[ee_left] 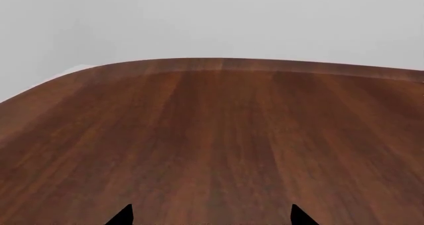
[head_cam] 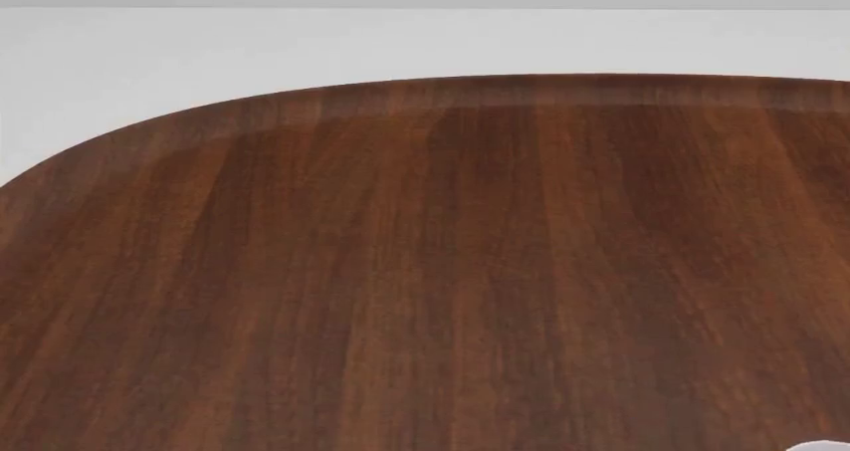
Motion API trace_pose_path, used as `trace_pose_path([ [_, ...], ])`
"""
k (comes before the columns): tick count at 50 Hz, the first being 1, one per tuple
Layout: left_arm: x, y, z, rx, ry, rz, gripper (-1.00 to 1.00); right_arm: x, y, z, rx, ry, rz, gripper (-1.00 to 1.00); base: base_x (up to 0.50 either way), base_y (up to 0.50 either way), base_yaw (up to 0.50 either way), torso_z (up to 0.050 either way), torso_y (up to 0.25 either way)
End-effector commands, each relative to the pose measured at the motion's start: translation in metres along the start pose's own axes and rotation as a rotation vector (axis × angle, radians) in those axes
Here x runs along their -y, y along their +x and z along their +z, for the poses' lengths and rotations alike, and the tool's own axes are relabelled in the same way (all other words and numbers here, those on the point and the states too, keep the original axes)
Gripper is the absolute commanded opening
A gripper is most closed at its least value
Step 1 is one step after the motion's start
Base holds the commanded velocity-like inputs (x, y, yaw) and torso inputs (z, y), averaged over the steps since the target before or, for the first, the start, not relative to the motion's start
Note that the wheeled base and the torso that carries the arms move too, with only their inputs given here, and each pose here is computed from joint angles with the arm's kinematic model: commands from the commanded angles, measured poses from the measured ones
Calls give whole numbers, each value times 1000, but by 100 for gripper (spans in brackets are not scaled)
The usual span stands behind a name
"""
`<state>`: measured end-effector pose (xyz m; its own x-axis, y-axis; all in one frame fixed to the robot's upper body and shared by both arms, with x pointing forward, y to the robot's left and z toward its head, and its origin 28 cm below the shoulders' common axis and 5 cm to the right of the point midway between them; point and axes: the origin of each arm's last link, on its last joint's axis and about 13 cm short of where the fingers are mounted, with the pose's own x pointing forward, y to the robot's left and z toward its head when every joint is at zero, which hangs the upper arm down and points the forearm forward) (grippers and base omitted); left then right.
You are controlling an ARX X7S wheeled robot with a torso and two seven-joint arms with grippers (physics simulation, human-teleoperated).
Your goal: Put the white mug on the plate.
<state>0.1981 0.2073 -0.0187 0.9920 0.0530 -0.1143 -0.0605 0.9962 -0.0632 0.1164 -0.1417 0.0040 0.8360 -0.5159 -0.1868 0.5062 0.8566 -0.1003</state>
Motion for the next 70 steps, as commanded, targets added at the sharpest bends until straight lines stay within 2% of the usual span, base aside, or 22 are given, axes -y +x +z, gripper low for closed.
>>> trace_pose_path([
  [1,0,0,0,1,-2,-1,100,13,-7,5,27,-22,-55,-100,0,0,0,0,0],
  [10,0,-1,0,2,-1,-5,100,23,-2,4,47,-42,-109,-100,0,0,0,0,0],
  [22,1,-1,1,9,4,-4,100,44,8,-4,39,1,-178,-100,0,0,0,0,1],
  [24,2,-2,1,8,4,-11,100,45,11,-7,11,59,-179,-100,0,0,0,0,0],
  [25,3,-3,1,8,5,-13,100,45,13,-5,32,19,-179,-100,0,0,0,0,0],
  [39,5,-3,0,5,9,-19,100,61,17,-2,59,13,-240,-100,0,0,0,0,0],
  [54,4,-3,1,8,13,-20,100,72,22,-15,22,22,-281,-100,0,0,0,0,0],
  [65,5,-3,0,8,13,-21,100,81,21,-20,28,45,-325,-100,0,0,0,0,0],
  [67,5,-3,0,7,12,-22,100,82,21,-21,16,115,-328,-100,0,0,0,0,0],
  [70,5,-3,0,8,12,-23,100,81,21,-22,29,102,-329,-100,0,0,0,0,0],
])
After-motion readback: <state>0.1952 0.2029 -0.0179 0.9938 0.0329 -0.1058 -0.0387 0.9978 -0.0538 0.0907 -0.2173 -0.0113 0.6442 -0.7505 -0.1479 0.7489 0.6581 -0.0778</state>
